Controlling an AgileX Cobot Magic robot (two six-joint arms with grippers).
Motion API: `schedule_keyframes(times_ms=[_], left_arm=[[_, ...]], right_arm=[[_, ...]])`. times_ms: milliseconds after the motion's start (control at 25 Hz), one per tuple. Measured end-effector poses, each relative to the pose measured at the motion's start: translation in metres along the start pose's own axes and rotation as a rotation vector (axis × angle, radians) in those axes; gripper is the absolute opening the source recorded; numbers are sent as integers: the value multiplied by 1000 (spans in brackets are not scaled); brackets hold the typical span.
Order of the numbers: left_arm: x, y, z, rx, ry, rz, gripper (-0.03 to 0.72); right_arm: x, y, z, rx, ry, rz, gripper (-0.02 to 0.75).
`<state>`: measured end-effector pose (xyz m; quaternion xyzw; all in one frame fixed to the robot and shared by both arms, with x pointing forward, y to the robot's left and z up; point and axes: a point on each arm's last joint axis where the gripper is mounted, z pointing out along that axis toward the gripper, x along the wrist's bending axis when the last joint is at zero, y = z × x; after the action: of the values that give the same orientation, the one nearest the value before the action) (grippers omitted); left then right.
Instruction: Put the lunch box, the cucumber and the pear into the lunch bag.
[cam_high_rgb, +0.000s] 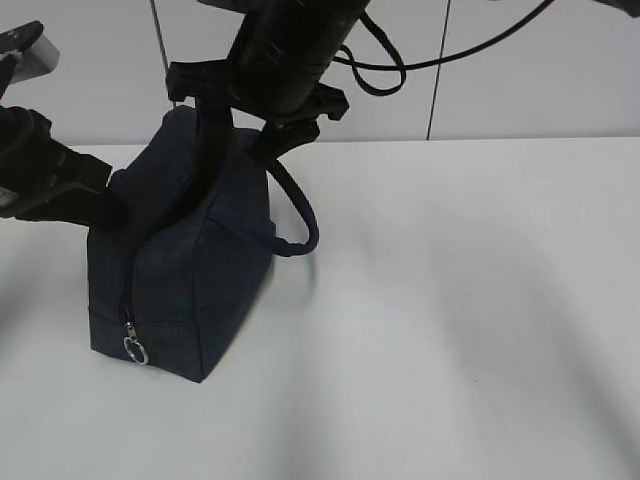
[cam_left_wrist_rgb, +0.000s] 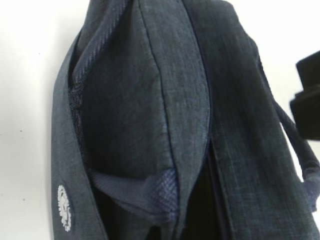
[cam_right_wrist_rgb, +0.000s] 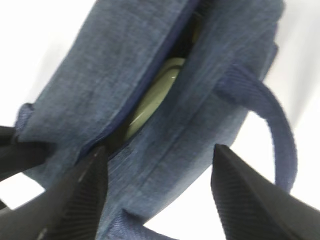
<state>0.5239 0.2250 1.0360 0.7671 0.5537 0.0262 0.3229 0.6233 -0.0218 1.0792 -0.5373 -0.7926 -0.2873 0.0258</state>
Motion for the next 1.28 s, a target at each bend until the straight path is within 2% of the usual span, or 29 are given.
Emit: schedule_keyframes(times_ms=[320,560,600,680,840,880,1000,1080,1280], left_arm=[[0,0,0,0,0,0,2],[0,0,0,0,0,0,2],[0,0,0,0,0,0,2],[0,0,0,0,0,0,2],[0,0,0,-2,2,1,2],[0,0,0,-4,3,1,2],[1,1,2,-1,4,-1,2],[2,2,6,15,-3,-6,2],[-2,10,20,46,-28,11,2]], right_arm=[[-3,4,3,-36,-19,31,498],[-9,1,30,13,-5,67,491],[-10,0,35,20,-1,74,472],[-13,-1,42,26,-6,78,386],[-20,0,42,21,-80,53,87],[-22,-1,42,25,-107,52,41],[-30,-3,41,43,-196,56,9],[-32,-2,40,39,-224,55,5],[-30,0,25,9,-246,43,4]])
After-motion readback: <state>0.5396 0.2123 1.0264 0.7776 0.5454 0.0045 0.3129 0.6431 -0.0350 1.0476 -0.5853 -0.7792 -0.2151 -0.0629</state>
